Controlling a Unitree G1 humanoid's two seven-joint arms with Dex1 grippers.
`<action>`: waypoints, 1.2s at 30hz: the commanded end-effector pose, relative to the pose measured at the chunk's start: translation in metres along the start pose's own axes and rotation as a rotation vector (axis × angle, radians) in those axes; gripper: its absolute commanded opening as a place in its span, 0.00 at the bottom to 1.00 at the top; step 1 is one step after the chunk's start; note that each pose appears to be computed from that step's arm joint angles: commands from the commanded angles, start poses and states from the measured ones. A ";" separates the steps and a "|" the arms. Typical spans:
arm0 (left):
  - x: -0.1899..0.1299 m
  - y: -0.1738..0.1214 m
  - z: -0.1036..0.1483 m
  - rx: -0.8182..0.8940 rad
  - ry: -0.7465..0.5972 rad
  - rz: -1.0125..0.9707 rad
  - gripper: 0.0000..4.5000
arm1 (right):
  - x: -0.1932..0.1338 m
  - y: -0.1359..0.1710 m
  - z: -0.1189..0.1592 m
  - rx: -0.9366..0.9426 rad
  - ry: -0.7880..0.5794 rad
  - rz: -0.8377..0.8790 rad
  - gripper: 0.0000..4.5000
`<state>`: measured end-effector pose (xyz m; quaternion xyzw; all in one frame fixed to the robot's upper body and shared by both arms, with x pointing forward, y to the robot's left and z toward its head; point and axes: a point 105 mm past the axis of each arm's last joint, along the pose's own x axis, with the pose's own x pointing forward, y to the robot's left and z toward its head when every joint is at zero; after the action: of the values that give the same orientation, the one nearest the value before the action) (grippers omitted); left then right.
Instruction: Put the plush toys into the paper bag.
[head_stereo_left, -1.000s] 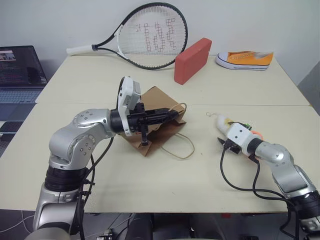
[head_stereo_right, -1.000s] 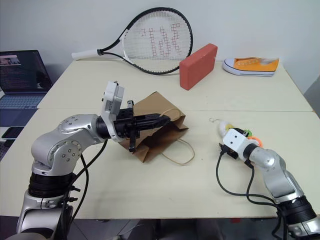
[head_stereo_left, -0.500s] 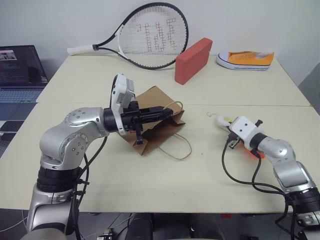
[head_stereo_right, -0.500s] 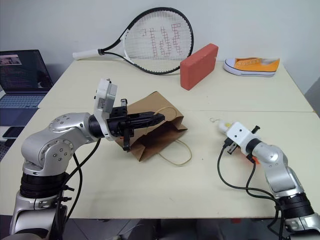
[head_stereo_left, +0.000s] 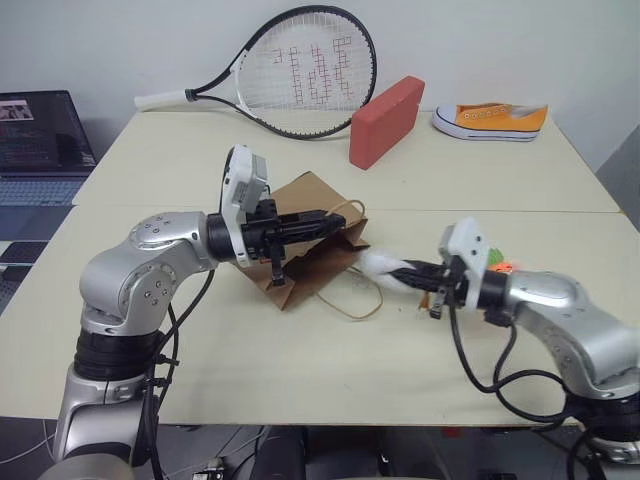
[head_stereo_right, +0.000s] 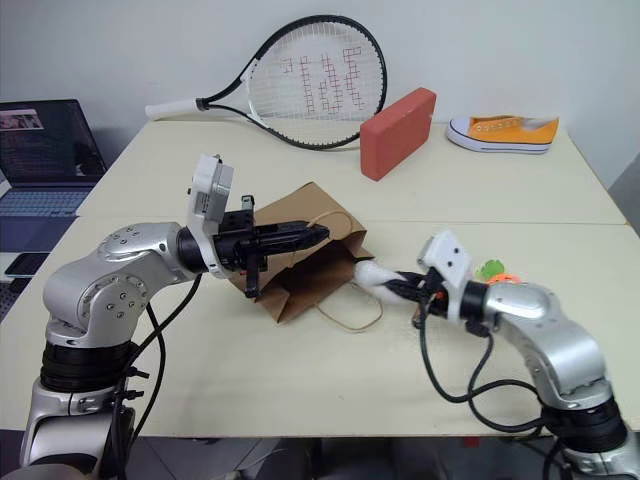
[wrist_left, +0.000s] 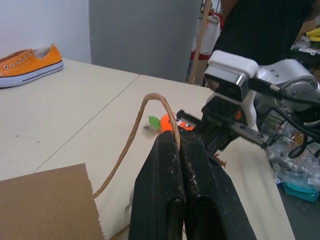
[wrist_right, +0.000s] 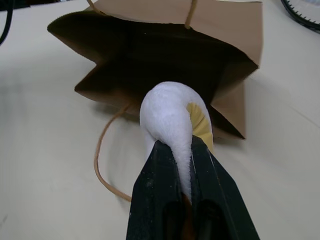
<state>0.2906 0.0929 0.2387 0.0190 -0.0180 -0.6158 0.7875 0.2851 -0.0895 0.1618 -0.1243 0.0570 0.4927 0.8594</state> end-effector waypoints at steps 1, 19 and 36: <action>0.004 -0.006 0.013 0.035 -0.029 -0.036 0.00 | 0.023 0.000 0.007 -0.011 -0.039 -0.023 0.01; 0.015 -0.018 0.010 0.010 -0.032 -0.100 0.00 | 0.098 -0.017 0.017 0.278 -0.181 -0.235 0.01; 0.015 -0.022 0.004 -0.015 -0.015 -0.113 0.00 | 0.120 -0.024 0.016 0.292 -0.232 -0.316 0.64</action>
<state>0.2780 0.0741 0.2368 0.0025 -0.0082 -0.6535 0.7569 0.3690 -0.0010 0.1404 0.0584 0.0375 0.3386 0.9384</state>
